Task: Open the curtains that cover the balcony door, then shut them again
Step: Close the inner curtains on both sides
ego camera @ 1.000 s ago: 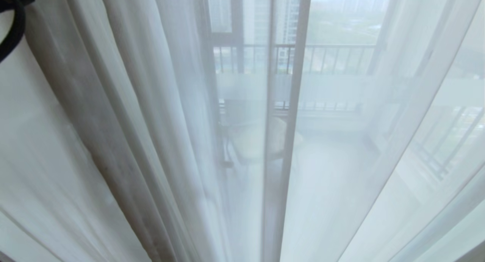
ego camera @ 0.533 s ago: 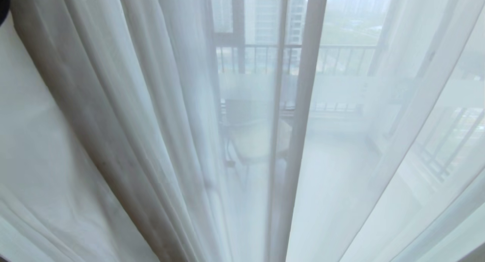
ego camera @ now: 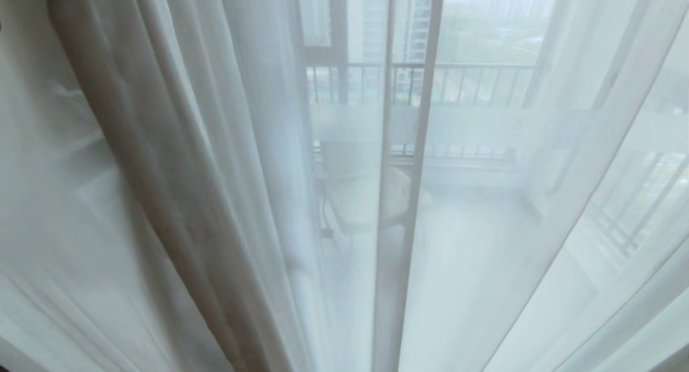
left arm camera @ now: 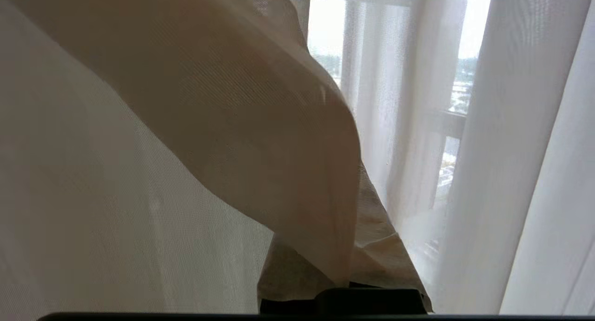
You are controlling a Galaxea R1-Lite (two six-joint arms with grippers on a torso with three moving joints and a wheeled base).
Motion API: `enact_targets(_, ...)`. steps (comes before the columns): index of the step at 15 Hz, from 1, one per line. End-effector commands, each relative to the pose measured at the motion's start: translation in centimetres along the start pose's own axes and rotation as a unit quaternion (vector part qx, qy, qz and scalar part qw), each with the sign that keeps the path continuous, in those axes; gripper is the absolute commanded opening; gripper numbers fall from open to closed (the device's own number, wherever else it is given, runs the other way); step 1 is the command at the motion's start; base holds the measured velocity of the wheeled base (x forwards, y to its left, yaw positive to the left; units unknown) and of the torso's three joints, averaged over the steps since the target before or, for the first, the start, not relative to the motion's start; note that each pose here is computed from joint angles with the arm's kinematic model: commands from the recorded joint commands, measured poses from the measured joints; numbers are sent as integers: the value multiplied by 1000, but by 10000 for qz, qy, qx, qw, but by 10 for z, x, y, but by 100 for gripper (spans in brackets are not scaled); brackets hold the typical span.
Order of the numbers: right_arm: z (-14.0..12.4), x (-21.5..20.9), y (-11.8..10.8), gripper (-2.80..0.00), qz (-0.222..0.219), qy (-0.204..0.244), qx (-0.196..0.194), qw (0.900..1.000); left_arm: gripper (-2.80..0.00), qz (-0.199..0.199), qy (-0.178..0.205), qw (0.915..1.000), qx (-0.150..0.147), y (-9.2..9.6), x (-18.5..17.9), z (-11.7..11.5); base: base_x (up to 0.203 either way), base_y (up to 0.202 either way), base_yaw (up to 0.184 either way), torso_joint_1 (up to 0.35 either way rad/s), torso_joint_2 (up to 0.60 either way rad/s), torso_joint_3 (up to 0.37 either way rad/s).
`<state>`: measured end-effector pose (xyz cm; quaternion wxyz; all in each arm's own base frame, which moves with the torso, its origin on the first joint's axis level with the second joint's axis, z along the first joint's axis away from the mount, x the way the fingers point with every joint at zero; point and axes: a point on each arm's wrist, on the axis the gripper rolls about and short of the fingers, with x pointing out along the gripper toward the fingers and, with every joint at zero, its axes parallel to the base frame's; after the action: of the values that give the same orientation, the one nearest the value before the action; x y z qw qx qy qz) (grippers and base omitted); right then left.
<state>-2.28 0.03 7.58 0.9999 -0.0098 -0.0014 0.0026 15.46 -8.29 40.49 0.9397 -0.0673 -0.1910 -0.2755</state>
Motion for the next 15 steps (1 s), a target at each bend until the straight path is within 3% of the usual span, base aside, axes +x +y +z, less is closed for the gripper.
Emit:
enact_targets(1,0,0,0,-280,4,-2,-2,10000,-280,-307,79,9994,-140,-12,16,0,0,0,0,0,0,0)
enact_targets(6,0,0,0,-280,-3,-1,-2,10000,-280,-910,106,9956,-186,-46,59,-9,0,0,0,0,0,0)
enact_targets(15,0,0,0,-280,4,-2,-2,10000,-280,-1654,320,9851,-335,-126,132,-64,0,0,0,0,0,0)
